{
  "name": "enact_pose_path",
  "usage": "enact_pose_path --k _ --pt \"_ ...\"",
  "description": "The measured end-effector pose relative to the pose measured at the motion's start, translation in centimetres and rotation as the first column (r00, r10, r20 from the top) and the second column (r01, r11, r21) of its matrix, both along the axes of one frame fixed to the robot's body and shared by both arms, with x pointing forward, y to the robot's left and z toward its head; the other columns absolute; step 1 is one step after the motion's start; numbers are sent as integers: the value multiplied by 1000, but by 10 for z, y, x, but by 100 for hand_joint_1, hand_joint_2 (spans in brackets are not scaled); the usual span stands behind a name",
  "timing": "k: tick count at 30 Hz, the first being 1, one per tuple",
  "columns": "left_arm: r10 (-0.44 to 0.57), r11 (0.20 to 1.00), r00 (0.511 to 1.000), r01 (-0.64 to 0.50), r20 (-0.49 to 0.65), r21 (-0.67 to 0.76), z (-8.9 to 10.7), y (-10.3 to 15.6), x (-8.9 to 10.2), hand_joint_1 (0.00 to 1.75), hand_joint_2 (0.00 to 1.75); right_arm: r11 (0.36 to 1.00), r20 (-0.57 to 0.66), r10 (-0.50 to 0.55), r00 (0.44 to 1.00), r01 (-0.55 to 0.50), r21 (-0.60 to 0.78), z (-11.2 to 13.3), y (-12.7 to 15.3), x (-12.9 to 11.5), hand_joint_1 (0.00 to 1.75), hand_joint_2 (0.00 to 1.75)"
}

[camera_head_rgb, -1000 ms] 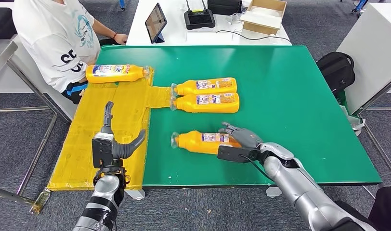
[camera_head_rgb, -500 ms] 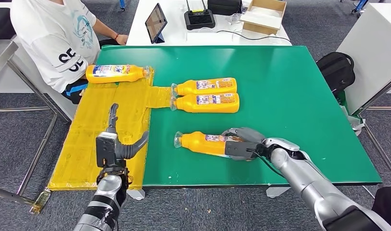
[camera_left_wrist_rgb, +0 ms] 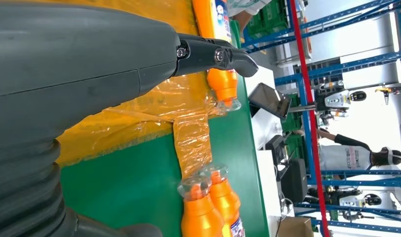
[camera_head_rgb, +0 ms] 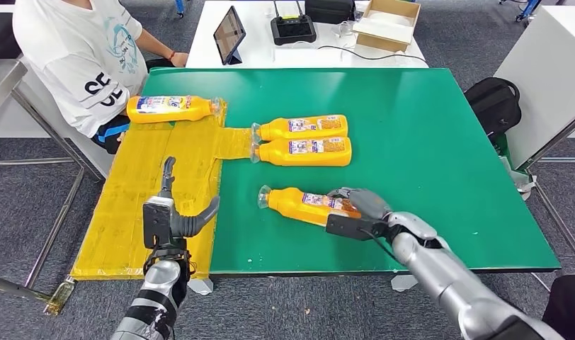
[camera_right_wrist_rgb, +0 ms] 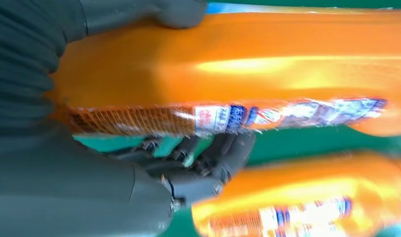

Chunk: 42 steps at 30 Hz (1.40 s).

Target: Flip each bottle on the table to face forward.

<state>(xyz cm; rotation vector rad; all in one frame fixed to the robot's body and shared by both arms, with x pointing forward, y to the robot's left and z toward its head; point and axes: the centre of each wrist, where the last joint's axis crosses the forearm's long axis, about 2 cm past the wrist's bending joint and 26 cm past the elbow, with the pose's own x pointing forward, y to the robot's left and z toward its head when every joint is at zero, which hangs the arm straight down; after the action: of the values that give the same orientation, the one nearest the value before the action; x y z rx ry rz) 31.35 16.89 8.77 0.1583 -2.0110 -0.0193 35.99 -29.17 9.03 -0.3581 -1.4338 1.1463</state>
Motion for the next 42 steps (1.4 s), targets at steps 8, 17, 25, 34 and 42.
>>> enact_pose_path --k 8,17,25,34,42 --pt "5 1000 1000 -5 15 -1 3 3 -8 0 175 970 157 -135 978 98 222 15 27 -25 175 175" --pt "8 1000 1000 -8 20 2 3 4 -8 0 175 953 177 -174 969 120 279 21 27 -29 175 175" --pt "11 1000 1000 -11 26 0 4 4 -9 0 175 921 289 -238 927 121 370 27 29 -33 175 175" --pt "-56 985 998 50 -30 -168 6 2 -12 0 175 818 586 -499 638 122 563 62 32 -45 175 175" --pt "-538 741 843 464 -15 -485 26 -42 -24 0 175 841 732 -480 484 16 541 54 66 -58 175 175"
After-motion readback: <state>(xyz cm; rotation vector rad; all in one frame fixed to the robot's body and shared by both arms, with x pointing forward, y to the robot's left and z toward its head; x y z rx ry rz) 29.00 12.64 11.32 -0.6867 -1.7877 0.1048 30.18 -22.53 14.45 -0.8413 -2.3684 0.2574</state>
